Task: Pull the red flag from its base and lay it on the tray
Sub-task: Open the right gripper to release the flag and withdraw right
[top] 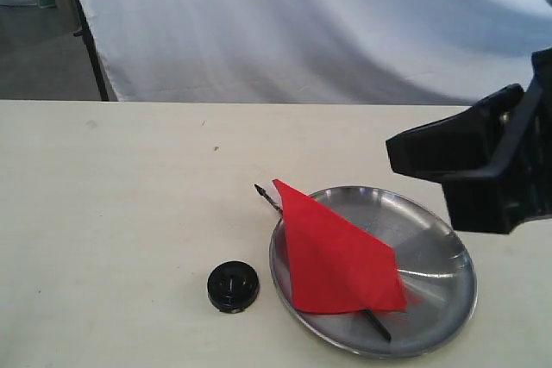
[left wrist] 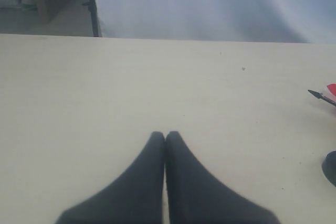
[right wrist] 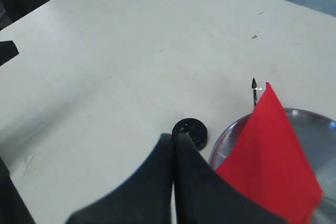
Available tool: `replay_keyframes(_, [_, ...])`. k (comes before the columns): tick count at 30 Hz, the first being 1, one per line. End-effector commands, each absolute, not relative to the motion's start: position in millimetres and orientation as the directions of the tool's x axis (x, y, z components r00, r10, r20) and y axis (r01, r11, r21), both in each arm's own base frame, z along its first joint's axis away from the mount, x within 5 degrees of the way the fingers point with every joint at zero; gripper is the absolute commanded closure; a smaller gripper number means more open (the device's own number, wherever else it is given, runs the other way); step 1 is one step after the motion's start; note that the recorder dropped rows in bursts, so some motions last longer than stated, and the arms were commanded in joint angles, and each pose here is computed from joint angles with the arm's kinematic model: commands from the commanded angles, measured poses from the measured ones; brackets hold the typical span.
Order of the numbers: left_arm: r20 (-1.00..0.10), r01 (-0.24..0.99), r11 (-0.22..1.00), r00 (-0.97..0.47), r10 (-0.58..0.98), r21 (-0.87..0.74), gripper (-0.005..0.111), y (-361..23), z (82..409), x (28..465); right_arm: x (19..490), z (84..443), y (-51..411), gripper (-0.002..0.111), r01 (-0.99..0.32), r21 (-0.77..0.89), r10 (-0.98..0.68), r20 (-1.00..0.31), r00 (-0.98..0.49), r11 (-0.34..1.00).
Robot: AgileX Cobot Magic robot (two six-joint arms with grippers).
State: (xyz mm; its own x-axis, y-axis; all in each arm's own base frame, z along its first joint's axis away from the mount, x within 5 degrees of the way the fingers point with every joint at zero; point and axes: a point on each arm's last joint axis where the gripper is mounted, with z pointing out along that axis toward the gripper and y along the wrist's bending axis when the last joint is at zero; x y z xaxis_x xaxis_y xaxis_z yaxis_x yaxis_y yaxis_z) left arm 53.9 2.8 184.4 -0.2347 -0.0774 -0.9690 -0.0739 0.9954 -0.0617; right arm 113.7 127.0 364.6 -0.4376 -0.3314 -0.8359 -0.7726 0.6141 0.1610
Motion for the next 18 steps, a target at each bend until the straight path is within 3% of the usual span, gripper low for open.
replay_keyframes(1, [-0.97,-0.075,0.995,-0.232,-0.075,-0.059,0.107,3.0,183.7,53.8,107.3,364.9,119.6,0.108,-0.824,-0.004,-0.392,-0.881,-0.265,0.566])
replay_keyframes(8, [-0.97,-0.075,0.995,-0.232,-0.075,-0.059,0.107,3.0,183.7,53.8,99.3,322.5,104.5,0.108,-0.779,-0.058,-0.291,-0.943,-0.163,0.625])
replay_keyframes(18, [-0.97,-0.075,0.995,-0.232,-0.075,-0.059,0.107,3.0,183.7,53.8,78.3,217.4,53.4,0.108,-0.56,-0.015,-0.054,-0.997,-0.053,0.828])
